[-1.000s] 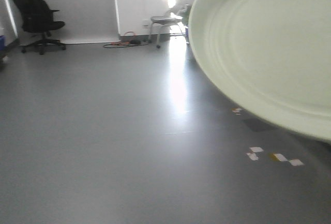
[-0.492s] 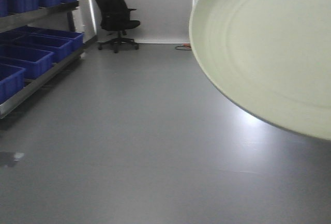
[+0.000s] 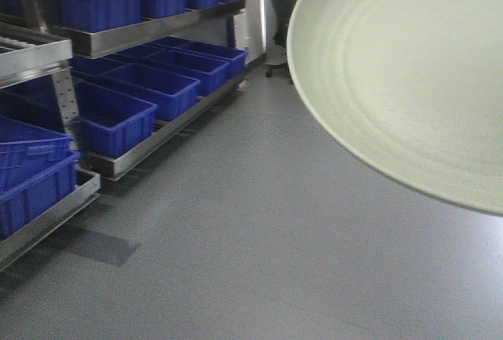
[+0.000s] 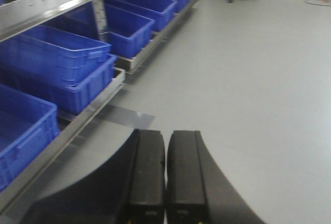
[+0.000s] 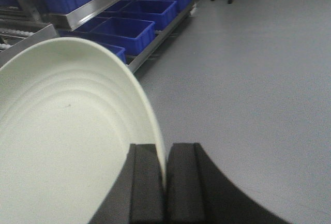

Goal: Place green plate on second shelf with right arm
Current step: 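Approach the shelf and bring the plate over a blue bin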

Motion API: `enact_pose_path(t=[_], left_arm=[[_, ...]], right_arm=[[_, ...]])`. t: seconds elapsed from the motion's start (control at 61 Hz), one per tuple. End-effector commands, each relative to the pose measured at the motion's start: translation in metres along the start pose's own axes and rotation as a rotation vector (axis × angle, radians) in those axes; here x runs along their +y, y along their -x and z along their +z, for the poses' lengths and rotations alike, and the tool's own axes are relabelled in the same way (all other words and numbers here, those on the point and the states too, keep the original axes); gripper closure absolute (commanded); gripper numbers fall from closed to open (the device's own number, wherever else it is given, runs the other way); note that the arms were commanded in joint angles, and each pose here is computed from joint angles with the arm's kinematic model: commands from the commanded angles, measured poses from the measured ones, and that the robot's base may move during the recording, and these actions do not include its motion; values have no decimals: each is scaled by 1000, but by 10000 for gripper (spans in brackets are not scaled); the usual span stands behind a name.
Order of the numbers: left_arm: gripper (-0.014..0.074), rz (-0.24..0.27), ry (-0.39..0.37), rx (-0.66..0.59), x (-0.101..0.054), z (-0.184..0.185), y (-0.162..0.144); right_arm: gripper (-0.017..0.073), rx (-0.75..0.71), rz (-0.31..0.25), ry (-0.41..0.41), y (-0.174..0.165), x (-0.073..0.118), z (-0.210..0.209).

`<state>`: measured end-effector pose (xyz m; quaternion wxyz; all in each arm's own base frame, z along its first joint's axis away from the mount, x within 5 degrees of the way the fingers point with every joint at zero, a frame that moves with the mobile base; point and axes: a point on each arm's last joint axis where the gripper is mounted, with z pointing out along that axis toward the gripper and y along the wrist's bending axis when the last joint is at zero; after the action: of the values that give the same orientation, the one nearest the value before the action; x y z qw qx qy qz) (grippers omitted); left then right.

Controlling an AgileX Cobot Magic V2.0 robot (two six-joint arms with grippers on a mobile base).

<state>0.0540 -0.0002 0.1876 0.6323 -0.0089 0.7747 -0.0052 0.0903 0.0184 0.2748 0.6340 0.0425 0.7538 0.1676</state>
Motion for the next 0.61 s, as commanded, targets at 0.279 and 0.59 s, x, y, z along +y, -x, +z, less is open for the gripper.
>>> enact_pose_path(t=[0.279,0.59], left_arm=[[470,-1,-1,-61,0,2,-5],[470,-1,-1,-61,0,2,-5]], right_arm=[[512,-141,9,14,21,4,-3],[512,-141,9,14,21,4,-3]])
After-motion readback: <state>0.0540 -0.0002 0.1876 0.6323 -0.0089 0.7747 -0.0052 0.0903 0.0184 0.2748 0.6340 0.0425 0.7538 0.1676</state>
